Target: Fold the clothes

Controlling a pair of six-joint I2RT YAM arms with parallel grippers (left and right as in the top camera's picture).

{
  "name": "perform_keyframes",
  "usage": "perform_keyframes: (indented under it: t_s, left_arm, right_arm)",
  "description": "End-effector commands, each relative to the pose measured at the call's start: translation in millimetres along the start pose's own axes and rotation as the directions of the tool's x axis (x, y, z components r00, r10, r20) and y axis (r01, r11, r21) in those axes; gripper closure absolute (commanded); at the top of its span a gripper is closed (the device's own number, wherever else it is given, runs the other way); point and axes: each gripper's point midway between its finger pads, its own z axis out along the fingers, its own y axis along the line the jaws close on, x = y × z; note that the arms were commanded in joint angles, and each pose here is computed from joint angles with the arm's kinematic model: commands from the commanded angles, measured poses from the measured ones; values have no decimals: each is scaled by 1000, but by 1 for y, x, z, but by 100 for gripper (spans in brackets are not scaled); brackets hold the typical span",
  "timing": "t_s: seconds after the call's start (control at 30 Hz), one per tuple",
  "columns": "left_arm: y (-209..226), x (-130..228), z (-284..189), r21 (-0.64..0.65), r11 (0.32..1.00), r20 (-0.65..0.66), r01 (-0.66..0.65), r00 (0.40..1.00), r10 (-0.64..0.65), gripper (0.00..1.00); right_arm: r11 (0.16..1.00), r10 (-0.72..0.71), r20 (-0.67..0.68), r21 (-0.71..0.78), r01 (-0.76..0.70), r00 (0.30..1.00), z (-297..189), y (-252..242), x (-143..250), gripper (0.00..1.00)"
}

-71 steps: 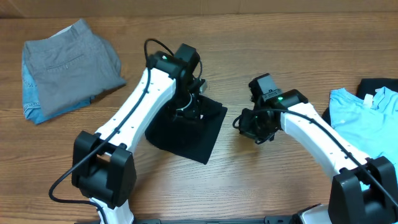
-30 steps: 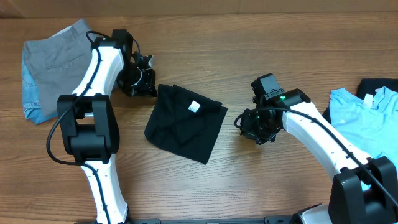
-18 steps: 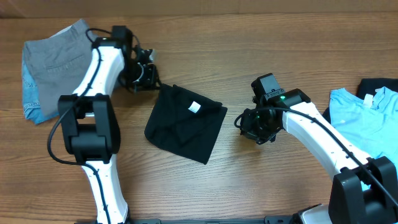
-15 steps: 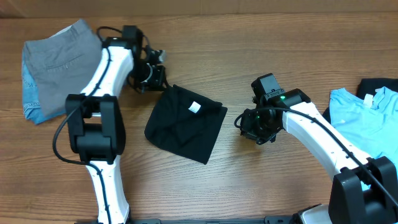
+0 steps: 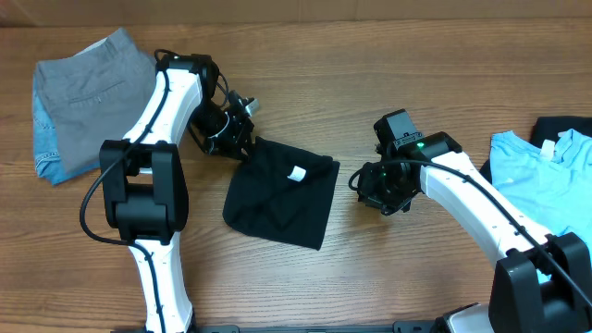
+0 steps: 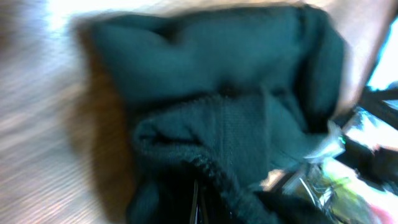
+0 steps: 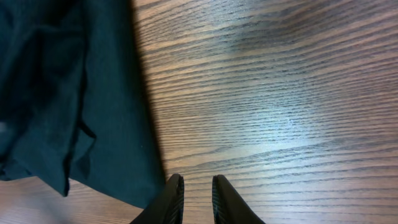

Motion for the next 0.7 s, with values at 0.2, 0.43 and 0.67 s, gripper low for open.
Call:
perform_keyframes:
  t_s: [0.2,0.43,0.67]
  left_arm:
    - [-89,33,-2,155,954,-51,-257,962,268,90]
    - [-90,54,27,-39,960,-236,-279,936,262,96]
    - [-69,36,-28,-313,922,-59,-227,974,220,66]
  right_arm:
    - [1000,-18,41,-16,18,999,-10,6,-8,80]
    - [1000,-17,55,5,17,998,-10,3,-10,80]
    - [1000,-17,54,6,17,998,-10,2,-10,80]
